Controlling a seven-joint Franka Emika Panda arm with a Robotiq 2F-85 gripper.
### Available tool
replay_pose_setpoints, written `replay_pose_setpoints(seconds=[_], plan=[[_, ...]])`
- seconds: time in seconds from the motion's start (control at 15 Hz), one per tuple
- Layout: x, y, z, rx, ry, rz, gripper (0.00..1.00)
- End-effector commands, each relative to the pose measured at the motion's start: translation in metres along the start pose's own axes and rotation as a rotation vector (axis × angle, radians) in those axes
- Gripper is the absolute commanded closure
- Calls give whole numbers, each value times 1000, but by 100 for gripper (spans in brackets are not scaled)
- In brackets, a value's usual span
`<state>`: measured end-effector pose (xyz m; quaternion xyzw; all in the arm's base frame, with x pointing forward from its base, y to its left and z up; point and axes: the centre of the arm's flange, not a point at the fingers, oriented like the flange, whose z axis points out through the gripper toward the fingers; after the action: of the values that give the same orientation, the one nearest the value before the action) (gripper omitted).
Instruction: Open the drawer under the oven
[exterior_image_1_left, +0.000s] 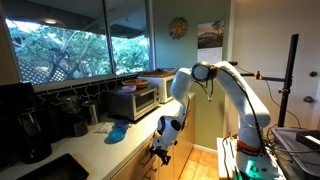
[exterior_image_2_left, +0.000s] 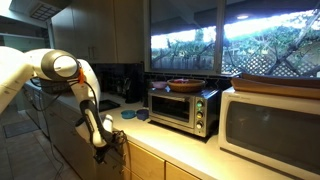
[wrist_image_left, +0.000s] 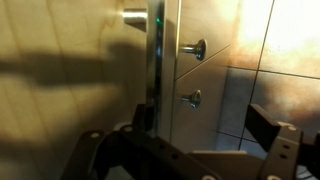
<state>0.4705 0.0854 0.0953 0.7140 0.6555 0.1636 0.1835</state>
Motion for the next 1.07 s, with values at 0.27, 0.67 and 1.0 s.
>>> replay_pose_setpoints(seconds=[0.27,0.67,1.0], plan=[[-8,-82,-9,166,-2,23,0],[-11,-100,-21,193,16,20,0],[-13,-118,-28,218,34,4,0]])
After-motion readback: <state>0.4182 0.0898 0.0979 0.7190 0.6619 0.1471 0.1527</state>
